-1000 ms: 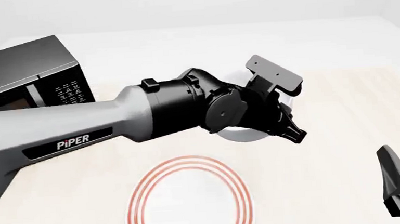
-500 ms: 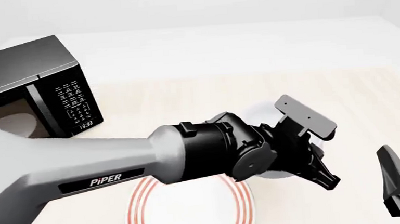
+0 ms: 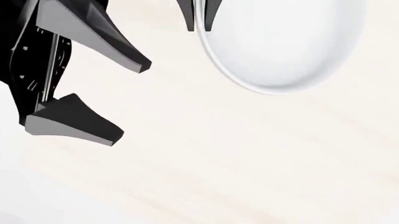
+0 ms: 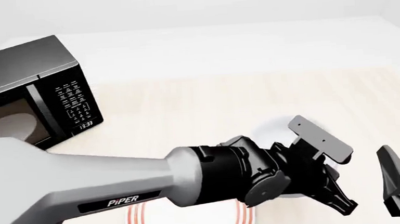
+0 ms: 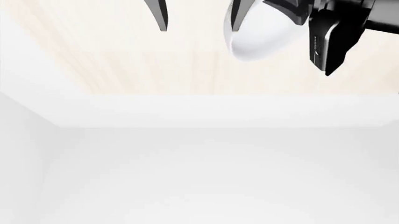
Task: Put the white bowl to the right of the plate.
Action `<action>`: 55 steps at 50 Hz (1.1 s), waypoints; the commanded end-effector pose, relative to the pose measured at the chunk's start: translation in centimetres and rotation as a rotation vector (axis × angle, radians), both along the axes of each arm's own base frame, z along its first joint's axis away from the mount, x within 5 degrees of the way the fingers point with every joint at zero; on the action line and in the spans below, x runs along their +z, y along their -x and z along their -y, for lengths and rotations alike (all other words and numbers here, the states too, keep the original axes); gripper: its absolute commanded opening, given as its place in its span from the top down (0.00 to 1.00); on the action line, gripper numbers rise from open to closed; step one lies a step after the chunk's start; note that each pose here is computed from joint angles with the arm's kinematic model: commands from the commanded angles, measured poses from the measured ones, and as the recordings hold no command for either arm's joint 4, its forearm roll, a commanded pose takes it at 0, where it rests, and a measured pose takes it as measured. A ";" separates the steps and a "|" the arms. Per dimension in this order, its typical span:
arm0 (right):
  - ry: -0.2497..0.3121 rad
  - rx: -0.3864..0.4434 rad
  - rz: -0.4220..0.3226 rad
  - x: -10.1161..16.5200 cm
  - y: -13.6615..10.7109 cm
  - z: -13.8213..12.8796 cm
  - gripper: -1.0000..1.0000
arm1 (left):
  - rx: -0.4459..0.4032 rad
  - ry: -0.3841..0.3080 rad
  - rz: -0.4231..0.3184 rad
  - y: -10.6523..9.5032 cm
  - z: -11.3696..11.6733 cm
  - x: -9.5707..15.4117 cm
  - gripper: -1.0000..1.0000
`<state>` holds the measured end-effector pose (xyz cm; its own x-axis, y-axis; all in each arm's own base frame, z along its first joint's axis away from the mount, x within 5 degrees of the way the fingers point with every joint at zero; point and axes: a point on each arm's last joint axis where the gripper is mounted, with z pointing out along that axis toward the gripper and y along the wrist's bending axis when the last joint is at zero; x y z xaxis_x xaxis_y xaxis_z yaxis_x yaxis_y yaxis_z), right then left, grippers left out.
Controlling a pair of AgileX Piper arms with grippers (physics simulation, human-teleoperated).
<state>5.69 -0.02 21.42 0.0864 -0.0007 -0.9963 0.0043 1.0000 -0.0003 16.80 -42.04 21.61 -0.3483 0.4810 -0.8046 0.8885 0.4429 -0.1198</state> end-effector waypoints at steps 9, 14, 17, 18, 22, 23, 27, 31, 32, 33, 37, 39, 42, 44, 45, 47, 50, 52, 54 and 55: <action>0.000 0.000 0.000 0.0 0.0 0.0 0.00 | -0.027 0.012 0.016 0.9 0.5 -0.9 1.00; 0.000 0.000 0.000 0.0 0.0 0.0 0.00 | -0.032 0.019 0.015 1.3 0.6 -1.0 1.00; 0.000 0.000 0.000 0.0 0.0 0.0 0.00 | -0.033 0.022 0.010 1.5 0.6 -1.2 1.00; 0.000 0.000 0.000 0.0 0.0 0.0 0.00 | -0.032 0.023 0.007 1.5 0.7 -1.3 1.00; 0.000 0.000 0.000 0.0 0.0 0.0 0.00 | -0.036 0.022 0.006 1.7 0.8 -1.6 1.00; 0.000 0.000 0.000 0.0 0.0 0.0 0.00 | -0.038 0.023 0.006 1.8 0.8 -1.6 1.00; 0.000 0.000 0.000 0.0 0.0 0.0 0.00 | -0.042 0.027 0.005 2.0 0.9 -1.7 1.00; 0.000 0.000 0.000 0.0 0.0 0.0 0.00 | -0.035 0.031 0.000 1.9 1.0 -1.8 1.00; 0.000 0.000 0.000 0.0 0.0 0.0 0.00 | -0.035 0.031 0.000 1.9 1.0 -1.8 1.00; 0.000 0.000 0.000 0.0 0.0 0.0 0.00 | -0.036 0.031 0.000 1.9 1.0 -1.9 1.00; 0.000 0.000 0.000 0.0 0.0 0.0 0.00 | -0.039 0.031 -0.005 2.2 1.0 -2.1 1.00; 0.000 0.000 0.000 0.0 0.0 0.0 0.00 | -0.038 0.034 -0.002 2.1 1.0 -2.1 1.00; 0.000 0.000 0.000 0.0 0.0 0.0 0.00 | -0.036 0.035 0.000 2.0 1.0 -2.2 1.00; 0.000 0.000 0.000 0.0 0.0 0.0 0.00 | -0.036 0.034 0.000 2.0 1.0 -2.3 1.00; 0.000 0.000 0.000 0.0 0.0 0.0 0.00 | -0.036 0.033 0.001 2.0 1.0 -2.3 1.00; 0.000 0.000 0.000 0.0 0.0 0.0 0.00 | -0.034 0.035 0.002 1.8 1.0 -2.3 1.00; 0.000 0.000 0.000 0.0 0.0 0.0 0.00 | -0.032 0.037 0.003 1.7 1.0 -2.3 1.00; 0.000 0.000 0.000 0.0 0.0 0.0 0.00 | -0.033 0.037 0.002 1.8 1.0 -2.4 1.00; 0.000 0.000 0.000 0.0 0.0 0.0 0.00 | -0.033 0.039 0.004 1.8 1.0 -2.4 1.00; 0.000 0.000 0.000 0.0 0.0 0.0 0.00 | -0.033 0.039 0.004 1.8 1.1 -2.5 1.00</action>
